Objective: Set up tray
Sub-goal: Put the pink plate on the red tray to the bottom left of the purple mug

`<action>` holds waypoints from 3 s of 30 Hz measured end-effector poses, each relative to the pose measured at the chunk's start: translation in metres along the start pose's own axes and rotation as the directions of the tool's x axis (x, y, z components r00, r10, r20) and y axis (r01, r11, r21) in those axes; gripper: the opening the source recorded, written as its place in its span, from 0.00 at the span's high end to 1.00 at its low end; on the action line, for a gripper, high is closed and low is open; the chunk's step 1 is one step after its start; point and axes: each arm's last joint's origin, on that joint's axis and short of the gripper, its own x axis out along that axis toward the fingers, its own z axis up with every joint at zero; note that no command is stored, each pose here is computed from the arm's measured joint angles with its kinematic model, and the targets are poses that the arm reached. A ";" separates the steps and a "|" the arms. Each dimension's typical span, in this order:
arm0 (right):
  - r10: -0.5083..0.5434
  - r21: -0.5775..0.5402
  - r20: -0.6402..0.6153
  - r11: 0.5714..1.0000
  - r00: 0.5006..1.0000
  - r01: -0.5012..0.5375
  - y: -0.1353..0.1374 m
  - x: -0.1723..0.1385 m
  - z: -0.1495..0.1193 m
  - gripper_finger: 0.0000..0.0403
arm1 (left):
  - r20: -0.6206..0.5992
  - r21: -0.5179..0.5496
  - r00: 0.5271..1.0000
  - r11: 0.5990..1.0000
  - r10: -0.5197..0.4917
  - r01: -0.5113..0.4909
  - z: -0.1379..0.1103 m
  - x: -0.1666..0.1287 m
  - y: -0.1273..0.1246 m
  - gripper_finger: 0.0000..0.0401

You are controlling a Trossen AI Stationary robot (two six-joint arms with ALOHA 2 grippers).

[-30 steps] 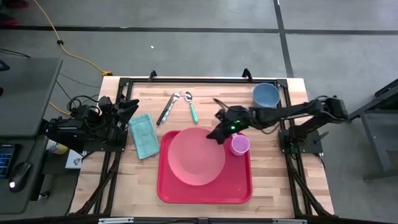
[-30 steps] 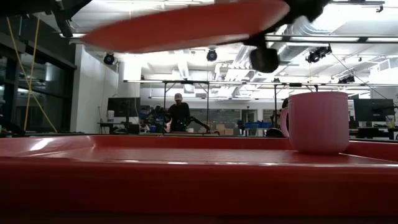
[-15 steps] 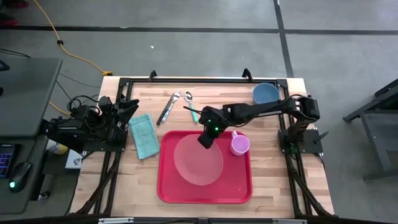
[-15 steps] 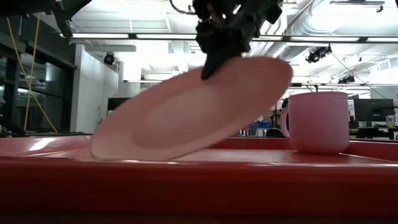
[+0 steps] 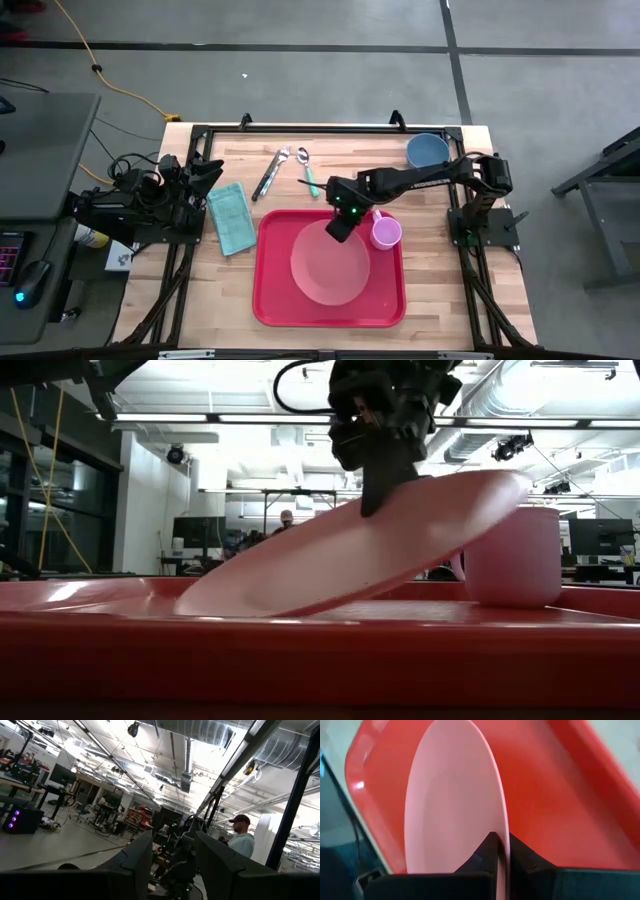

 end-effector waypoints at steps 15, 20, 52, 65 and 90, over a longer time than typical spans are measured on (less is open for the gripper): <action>0.006 -0.070 -0.099 0.997 0.995 -0.013 -0.007 0.016 -0.001 1.00 | -0.001 0.000 1.000 1.000 -0.002 0.002 0.000 0.000 0.000 0.55; 0.030 -0.085 -0.085 0.996 0.996 -0.038 -0.010 0.035 0.006 1.00 | 0.000 0.000 1.000 1.000 -0.002 0.002 0.000 0.000 0.000 0.55; -0.063 -0.095 -0.211 0.995 0.975 0.043 -0.036 0.050 0.005 0.99 | 0.001 0.000 1.000 1.000 0.001 -0.001 0.000 0.000 0.000 0.55; -0.119 -0.094 -0.256 0.991 0.959 0.097 -0.041 0.050 -0.001 0.74 | 0.001 0.000 1.000 1.000 0.001 -0.001 0.000 0.000 0.000 0.55; -0.174 -0.191 -0.197 0.972 0.965 0.136 -0.030 0.023 0.022 0.71 | 0.001 0.000 1.000 1.000 0.002 -0.002 0.000 0.000 0.000 0.55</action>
